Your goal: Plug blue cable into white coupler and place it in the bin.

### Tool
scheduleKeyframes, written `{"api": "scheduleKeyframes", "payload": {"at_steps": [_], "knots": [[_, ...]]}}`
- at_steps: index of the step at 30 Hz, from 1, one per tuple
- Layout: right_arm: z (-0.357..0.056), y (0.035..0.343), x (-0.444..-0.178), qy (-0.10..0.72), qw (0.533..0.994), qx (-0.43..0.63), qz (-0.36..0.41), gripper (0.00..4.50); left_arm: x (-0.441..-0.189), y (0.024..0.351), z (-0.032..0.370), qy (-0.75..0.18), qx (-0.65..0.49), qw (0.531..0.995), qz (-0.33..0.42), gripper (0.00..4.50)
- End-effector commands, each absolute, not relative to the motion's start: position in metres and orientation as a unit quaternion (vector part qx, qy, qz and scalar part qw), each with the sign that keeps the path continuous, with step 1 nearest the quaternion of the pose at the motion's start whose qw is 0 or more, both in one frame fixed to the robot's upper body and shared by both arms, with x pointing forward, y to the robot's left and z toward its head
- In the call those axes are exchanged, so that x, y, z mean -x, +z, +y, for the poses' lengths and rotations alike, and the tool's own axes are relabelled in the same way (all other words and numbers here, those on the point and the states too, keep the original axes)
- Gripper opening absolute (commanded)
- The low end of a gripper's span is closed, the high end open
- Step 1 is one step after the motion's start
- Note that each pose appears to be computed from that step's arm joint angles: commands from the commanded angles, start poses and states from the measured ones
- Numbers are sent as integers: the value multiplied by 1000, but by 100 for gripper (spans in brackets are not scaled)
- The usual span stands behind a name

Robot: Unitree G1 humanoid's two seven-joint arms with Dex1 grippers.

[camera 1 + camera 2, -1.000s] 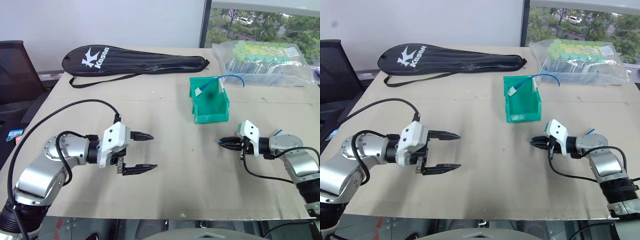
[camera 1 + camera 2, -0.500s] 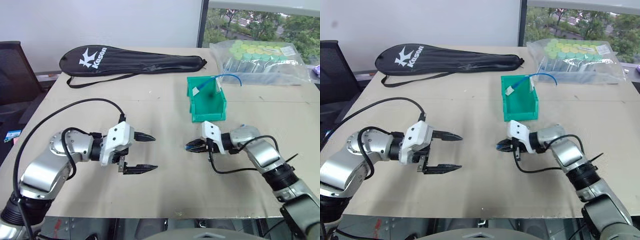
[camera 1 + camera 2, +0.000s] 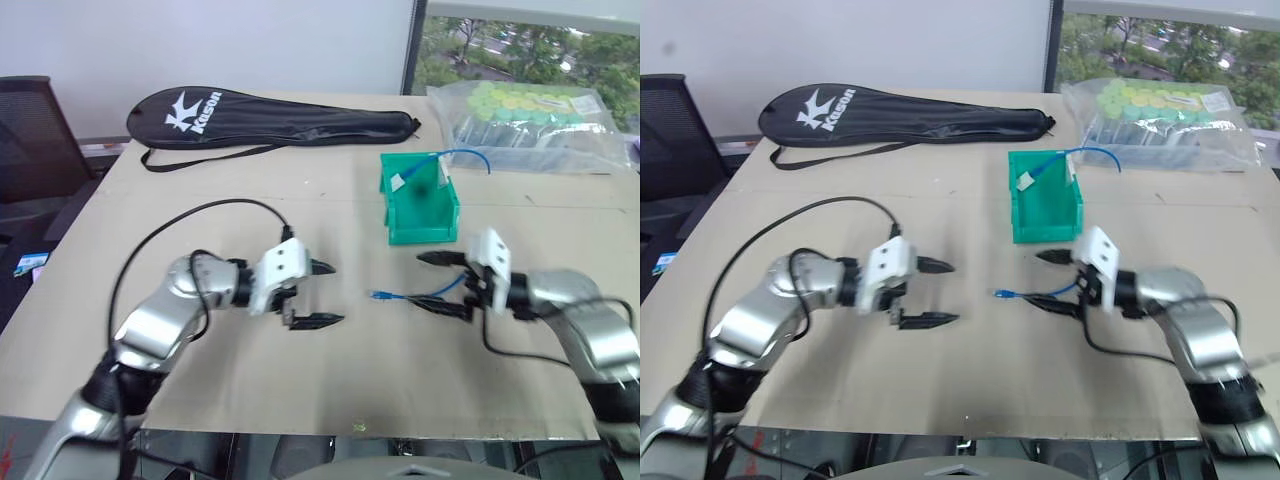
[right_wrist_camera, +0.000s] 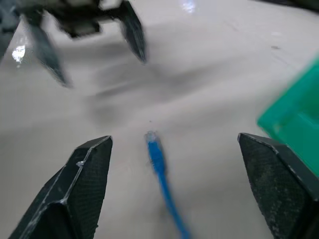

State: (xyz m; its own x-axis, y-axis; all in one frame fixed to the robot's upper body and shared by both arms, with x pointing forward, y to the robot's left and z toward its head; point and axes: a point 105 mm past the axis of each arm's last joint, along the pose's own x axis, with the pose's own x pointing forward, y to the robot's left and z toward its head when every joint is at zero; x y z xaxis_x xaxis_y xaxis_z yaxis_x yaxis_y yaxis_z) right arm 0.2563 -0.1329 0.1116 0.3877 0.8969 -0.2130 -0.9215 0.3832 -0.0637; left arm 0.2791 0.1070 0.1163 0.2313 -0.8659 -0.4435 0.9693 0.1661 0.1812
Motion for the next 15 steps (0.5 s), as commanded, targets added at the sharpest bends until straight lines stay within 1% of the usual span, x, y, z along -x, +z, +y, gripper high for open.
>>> {"api": "scheduleKeyframes", "payload": {"at_steps": [1,4,6,9,14,15], "knots": [[-152,104,-234,508,855,95,47,395,-292,104,91,-613,-216,751,117,450],[-163,91,-218,475,874,88,55,395,-296,91,83,-631,-229,732,119,450],[-166,87,-213,459,882,87,58,395,-299,87,78,-641,-234,721,117,450],[-165,86,-210,442,892,81,52,395,-303,81,74,-653,-246,706,120,450],[-163,88,-213,421,903,76,40,395,-311,72,73,-662,-276,685,131,450],[-163,88,-214,418,904,76,39,402,-311,71,72,-664,-275,682,133,425]]}}
